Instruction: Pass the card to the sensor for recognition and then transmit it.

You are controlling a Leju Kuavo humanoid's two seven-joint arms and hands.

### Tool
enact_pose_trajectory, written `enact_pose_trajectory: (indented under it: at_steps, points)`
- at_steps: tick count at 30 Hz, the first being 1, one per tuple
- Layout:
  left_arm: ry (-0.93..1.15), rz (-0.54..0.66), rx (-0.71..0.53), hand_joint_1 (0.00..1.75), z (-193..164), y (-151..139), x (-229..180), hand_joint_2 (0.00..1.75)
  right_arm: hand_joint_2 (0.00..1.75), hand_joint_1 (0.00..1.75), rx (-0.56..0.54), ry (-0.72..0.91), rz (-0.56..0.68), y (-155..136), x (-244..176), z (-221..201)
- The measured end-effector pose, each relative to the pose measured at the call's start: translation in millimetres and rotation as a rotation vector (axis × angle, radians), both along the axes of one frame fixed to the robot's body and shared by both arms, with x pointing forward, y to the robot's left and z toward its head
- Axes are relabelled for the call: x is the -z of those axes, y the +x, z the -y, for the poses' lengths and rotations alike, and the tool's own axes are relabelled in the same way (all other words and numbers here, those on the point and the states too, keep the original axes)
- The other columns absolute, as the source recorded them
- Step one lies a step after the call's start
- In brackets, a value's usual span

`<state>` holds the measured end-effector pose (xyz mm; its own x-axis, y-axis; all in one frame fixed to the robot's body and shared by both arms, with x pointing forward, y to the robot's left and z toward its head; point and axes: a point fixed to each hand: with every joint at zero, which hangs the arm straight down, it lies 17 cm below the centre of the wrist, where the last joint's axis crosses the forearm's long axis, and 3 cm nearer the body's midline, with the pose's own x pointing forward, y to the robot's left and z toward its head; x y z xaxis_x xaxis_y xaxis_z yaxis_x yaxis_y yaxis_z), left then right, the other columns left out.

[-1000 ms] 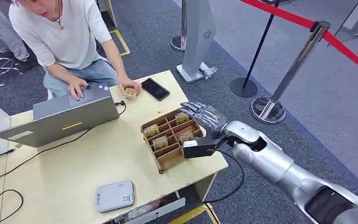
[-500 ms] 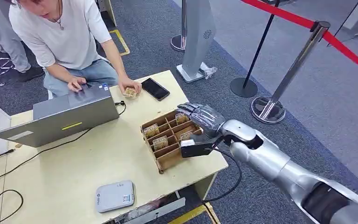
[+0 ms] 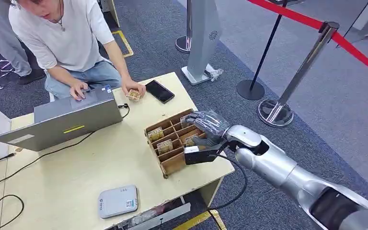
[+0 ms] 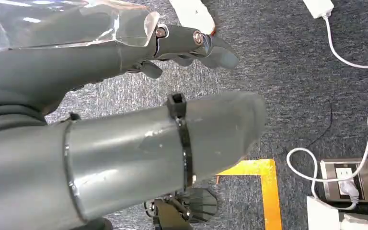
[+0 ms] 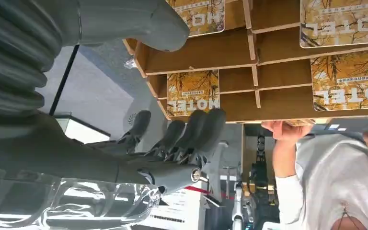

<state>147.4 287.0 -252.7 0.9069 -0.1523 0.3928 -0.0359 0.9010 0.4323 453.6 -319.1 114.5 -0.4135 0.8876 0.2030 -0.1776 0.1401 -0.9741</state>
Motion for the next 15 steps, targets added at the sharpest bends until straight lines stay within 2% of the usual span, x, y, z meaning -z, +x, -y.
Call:
enact_pose_trajectory:
  at_steps: [2,15]
  points:
    - [0.0,0.0,0.0,0.0,0.1,0.1,0.0,0.0,1.75,0.73,0.0,0.0,-0.001,-0.3,0.4,0.0]
    - [0.003,-0.003,0.009,0.0,0.2,2.6,-0.4,0.0,1.75,0.77,0.009,-0.001,-0.022,-8.4,11.5,-0.8]
